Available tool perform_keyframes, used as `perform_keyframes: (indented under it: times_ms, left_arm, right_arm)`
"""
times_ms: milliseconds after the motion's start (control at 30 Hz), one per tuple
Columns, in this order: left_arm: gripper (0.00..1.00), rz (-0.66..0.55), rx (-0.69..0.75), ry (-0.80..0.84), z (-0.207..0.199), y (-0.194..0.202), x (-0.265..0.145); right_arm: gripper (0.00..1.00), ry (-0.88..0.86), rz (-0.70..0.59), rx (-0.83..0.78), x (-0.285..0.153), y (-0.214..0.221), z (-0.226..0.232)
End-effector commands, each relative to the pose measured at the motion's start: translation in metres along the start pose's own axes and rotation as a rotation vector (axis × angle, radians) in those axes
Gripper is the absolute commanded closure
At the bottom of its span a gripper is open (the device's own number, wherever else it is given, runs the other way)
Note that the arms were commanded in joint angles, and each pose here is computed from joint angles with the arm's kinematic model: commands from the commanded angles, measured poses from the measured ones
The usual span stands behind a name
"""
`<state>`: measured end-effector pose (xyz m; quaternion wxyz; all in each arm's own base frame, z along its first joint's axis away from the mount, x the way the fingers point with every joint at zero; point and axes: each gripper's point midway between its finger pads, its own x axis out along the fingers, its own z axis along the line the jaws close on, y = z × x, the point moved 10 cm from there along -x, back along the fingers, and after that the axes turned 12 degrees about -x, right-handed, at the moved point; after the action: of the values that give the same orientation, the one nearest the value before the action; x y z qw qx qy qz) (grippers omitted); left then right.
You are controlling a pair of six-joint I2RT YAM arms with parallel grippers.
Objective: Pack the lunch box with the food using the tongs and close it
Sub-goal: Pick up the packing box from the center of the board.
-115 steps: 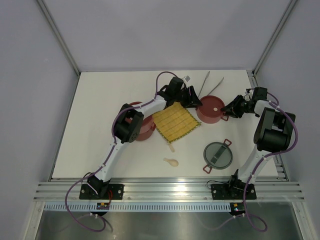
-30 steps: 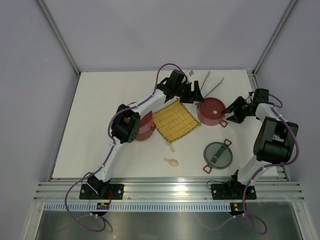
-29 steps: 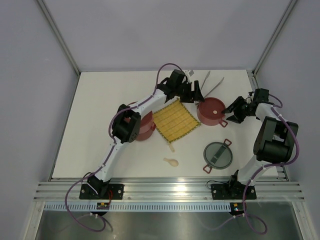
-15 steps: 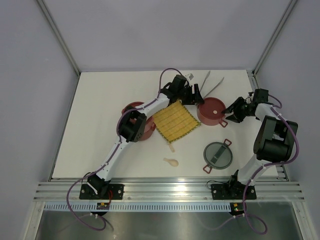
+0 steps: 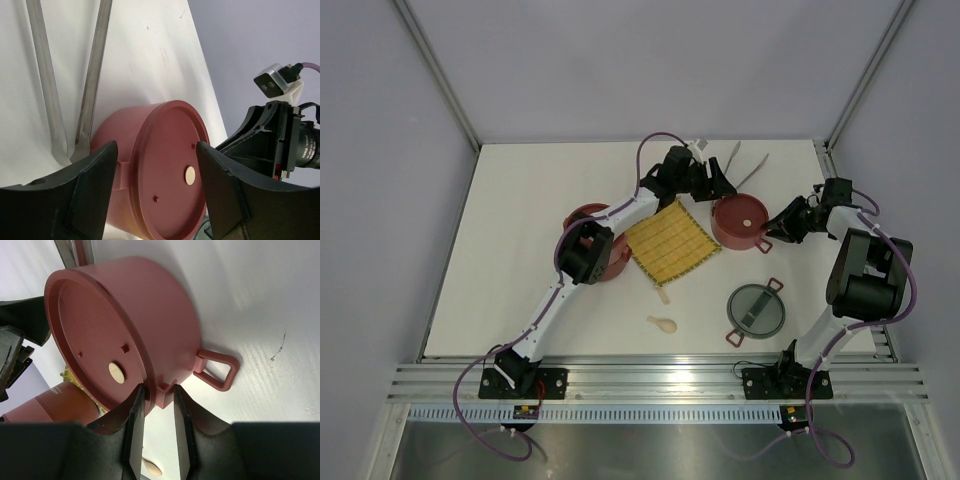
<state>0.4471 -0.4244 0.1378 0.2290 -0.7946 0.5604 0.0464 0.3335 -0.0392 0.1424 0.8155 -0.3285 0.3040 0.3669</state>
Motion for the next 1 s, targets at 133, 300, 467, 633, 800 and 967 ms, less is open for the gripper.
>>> perform_keyframes:
  times_ms: [133, 300, 467, 633, 800, 967]
  left_arm:
    - [0.44, 0.046, 0.023, 0.091, -0.011, 0.017, -0.004]
    - [0.47, 0.074, 0.027, 0.078, -0.013, 0.028, -0.016]
    - [0.47, 0.083, 0.045, 0.065, -0.017, 0.032, -0.03]
    - [0.38, 0.088, 0.062, 0.048, -0.02, 0.032, -0.035]
    - [0.27, 0.094, 0.061, 0.016, -0.021, 0.034, -0.039]
    - [0.3, 0.103, 0.052, 0.002, -0.016, 0.035, -0.039]
  right_arm:
    - [0.72, 0.006, -0.006, -0.047, 0.005, -0.015, 0.004]
    - [0.72, 0.027, -0.01, -0.055, 0.008, -0.024, 0.004]
    - [0.72, 0.035, -0.02, -0.06, 0.009, -0.03, 0.005]
    - [0.65, 0.028, -0.017, -0.056, 0.01, -0.03, 0.005]
    - [0.51, 0.044, -0.027, -0.066, 0.004, -0.03, 0.007]
    - [0.51, 0.036, -0.023, -0.063, 0.005, -0.028, 0.007]
